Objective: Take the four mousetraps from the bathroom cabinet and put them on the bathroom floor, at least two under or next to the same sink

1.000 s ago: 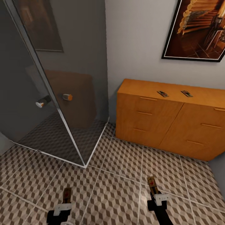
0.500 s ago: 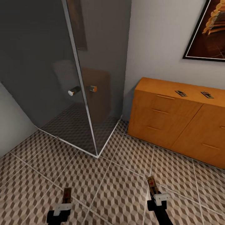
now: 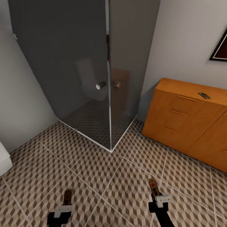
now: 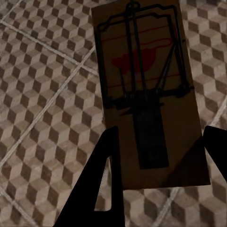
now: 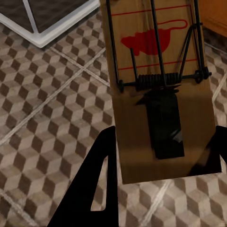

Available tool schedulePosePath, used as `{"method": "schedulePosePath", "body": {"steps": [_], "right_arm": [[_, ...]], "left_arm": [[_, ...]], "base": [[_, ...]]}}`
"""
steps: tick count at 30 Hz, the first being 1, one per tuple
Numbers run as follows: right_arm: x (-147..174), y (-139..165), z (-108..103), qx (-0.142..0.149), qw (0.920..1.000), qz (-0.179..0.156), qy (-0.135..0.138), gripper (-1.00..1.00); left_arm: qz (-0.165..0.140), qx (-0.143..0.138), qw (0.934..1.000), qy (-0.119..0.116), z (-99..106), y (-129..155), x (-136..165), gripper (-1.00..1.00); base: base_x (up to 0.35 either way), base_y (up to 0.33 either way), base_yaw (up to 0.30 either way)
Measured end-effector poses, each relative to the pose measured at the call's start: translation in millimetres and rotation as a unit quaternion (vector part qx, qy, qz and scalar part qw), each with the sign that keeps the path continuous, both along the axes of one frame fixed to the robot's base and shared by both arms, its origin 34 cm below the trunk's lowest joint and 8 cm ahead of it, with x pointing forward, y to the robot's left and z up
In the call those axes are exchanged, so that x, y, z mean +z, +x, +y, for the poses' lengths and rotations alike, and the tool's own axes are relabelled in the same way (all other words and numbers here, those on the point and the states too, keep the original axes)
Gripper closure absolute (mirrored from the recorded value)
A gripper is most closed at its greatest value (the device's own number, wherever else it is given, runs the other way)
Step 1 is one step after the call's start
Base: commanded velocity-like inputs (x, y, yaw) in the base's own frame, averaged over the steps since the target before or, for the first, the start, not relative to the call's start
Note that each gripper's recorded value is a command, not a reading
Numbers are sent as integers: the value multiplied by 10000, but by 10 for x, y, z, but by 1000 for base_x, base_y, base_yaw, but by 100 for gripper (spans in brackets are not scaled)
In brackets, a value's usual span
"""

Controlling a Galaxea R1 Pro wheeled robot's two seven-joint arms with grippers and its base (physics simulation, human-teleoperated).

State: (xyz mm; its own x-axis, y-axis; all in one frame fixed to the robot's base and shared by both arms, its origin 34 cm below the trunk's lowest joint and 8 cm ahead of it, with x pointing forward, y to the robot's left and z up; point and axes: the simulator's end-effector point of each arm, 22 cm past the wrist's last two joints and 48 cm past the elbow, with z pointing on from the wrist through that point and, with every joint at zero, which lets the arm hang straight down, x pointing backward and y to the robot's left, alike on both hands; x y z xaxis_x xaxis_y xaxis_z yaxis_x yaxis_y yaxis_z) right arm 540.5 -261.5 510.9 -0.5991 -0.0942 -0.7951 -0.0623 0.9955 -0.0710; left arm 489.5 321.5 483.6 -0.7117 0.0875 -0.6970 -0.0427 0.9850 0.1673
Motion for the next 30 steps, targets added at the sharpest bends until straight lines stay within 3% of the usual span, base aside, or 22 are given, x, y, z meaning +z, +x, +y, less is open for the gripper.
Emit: {"method": "schedulePosePath", "body": {"steps": [10,21,30], "right_arm": [[3,0,-16,6,10000,-4,-10,100],[3,-1,-29,5,10000,-2,-22,100],[1,-1,98,11,10000,-2,66,100]], "left_arm": [[-4,-1,10000,0,-1,4,3,100],[-3,0,10000,-1,-1,2,2,100],[-4,0,10000,0,-1,4,3,100]], "base": [[-91,0,260],[-3,0,22],[0,0,76]]}}
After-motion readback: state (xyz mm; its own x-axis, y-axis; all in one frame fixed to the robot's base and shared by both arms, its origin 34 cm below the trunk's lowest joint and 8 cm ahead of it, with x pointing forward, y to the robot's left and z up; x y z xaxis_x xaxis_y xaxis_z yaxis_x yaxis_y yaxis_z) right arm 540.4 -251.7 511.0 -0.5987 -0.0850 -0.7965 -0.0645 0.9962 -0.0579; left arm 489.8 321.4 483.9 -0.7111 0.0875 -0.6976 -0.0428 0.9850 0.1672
